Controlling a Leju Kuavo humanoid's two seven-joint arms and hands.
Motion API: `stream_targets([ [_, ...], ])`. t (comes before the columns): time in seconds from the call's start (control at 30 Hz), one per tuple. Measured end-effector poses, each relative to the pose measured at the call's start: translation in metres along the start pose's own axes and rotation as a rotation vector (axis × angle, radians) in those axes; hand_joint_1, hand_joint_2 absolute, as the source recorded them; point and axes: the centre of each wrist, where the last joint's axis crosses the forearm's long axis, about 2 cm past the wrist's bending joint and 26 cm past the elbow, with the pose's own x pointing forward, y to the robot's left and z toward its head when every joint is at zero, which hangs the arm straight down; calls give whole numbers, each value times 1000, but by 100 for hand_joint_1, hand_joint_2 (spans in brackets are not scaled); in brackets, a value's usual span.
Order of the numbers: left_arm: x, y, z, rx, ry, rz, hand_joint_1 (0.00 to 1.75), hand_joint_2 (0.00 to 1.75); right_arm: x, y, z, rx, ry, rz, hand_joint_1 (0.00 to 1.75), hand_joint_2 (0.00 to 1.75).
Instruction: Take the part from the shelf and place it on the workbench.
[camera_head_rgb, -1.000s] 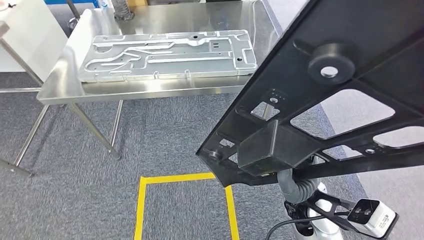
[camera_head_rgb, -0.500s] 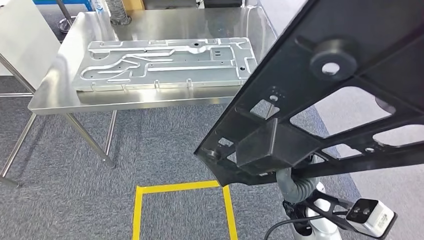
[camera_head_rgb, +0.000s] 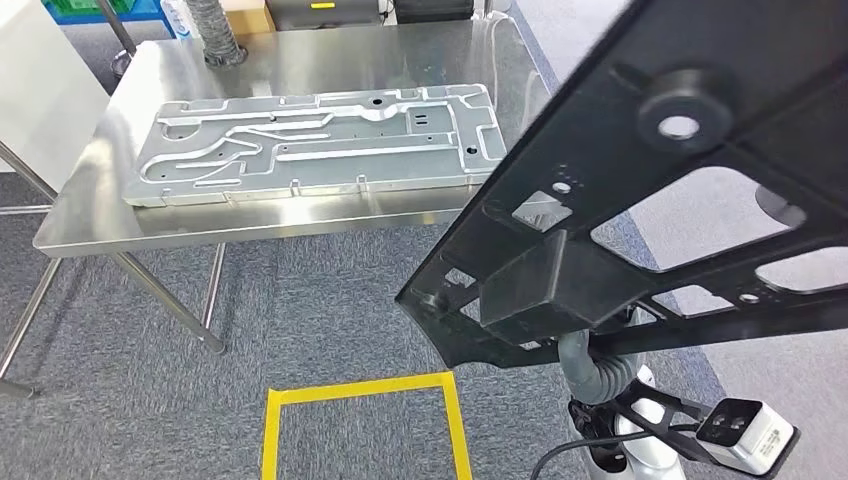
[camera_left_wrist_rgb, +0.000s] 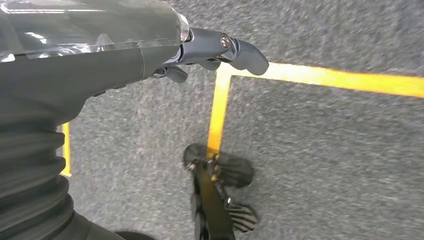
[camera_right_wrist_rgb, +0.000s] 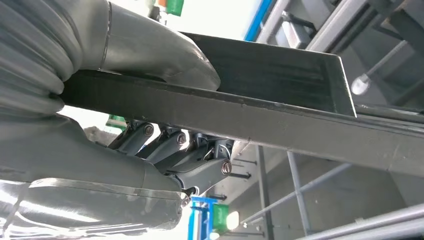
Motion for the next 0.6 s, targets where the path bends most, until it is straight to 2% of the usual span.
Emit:
stream_targets([
  [0.6,-5,2,1,1,-3,-1,0,175,0,0,5,-26,17,12,175,175],
])
